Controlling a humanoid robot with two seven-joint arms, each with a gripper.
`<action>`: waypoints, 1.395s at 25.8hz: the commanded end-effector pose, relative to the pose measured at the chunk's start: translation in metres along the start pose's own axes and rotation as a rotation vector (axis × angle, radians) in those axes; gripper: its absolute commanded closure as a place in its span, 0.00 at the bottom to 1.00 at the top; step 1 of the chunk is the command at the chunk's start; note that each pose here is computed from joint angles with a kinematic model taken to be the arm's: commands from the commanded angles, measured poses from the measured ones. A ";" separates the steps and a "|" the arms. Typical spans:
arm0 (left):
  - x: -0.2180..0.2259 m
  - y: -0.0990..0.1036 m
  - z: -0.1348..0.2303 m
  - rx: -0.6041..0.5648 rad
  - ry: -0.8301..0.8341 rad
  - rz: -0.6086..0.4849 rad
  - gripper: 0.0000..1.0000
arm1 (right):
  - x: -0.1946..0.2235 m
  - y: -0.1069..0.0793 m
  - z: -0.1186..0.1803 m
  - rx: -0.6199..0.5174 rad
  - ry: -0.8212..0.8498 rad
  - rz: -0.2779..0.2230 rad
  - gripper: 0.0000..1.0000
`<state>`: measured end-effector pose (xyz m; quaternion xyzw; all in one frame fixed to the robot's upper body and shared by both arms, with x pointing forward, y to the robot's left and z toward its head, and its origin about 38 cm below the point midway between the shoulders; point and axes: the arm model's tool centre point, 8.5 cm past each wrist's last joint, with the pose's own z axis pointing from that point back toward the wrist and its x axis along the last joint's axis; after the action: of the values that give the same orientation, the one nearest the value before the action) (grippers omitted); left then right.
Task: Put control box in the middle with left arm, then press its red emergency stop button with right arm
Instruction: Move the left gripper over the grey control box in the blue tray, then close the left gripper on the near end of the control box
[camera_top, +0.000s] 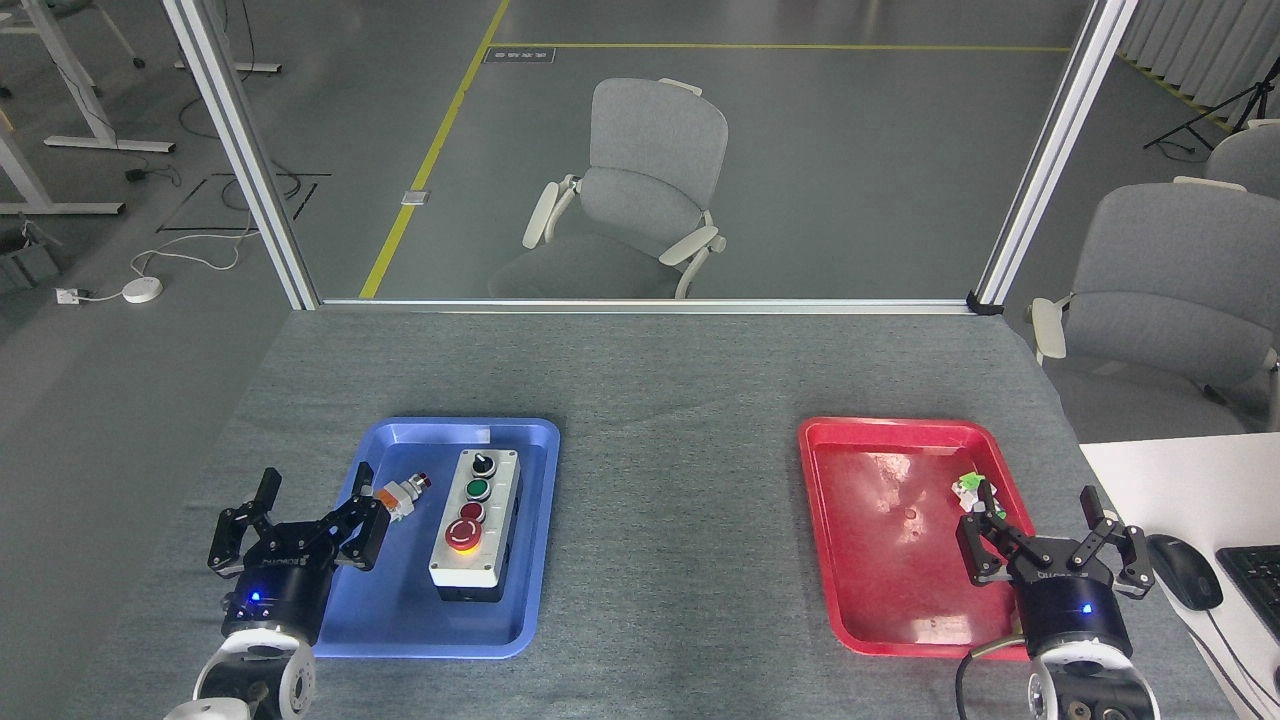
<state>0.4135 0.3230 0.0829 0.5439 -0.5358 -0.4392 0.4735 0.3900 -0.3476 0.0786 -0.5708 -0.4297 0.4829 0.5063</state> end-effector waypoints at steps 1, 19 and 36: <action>0.000 -0.002 0.002 0.003 -0.001 0.002 0.01 | 0.011 0.004 0.001 0.007 -0.009 -0.016 0.02; 0.042 0.000 0.050 -0.002 -0.013 0.055 0.02 | 0.070 0.010 0.003 0.036 -0.143 -0.151 0.02; 0.127 -0.062 0.031 -0.161 0.076 -0.191 0.02 | 0.090 0.008 0.006 0.025 -0.228 -0.198 0.02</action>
<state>0.3942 0.1940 0.0238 0.5689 -0.4333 -0.5000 0.4884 0.3992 -0.2605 0.0613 -0.4620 -0.5320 0.4973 0.5061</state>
